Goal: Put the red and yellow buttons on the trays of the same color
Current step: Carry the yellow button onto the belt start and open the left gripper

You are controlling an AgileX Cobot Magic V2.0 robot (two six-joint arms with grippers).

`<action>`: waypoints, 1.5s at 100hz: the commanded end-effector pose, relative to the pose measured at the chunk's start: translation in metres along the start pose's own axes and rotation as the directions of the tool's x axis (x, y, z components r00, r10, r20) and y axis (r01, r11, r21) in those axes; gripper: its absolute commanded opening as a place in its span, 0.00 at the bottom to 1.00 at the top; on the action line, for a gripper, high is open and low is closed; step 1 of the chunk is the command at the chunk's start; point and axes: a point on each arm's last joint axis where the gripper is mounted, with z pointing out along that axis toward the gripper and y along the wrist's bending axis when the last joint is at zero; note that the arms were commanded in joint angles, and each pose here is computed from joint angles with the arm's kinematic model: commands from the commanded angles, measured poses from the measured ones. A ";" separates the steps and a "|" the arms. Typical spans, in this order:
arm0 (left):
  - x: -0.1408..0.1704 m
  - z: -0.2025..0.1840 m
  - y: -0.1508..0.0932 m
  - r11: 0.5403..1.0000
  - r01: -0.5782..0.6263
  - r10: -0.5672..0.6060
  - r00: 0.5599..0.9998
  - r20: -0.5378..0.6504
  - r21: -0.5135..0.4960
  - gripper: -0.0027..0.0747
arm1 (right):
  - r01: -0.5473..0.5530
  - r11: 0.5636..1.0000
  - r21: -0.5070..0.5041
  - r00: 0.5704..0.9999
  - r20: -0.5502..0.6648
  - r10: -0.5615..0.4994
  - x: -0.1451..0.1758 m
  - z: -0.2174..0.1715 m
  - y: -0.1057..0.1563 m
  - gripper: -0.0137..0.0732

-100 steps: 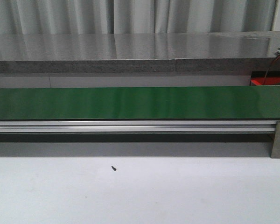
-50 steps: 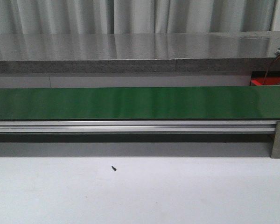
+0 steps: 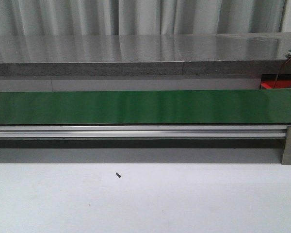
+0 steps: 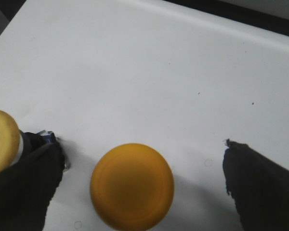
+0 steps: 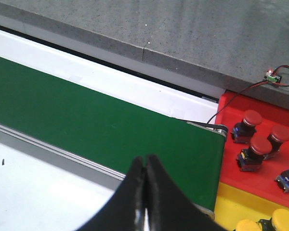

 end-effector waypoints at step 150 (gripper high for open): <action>-0.025 -0.178 -0.077 0.980 -0.070 0.047 0.991 0.127 0.186 0.16 | -0.001 1.000 0.031 0.997 0.071 -0.001 -0.010 -0.003 -0.003 0.05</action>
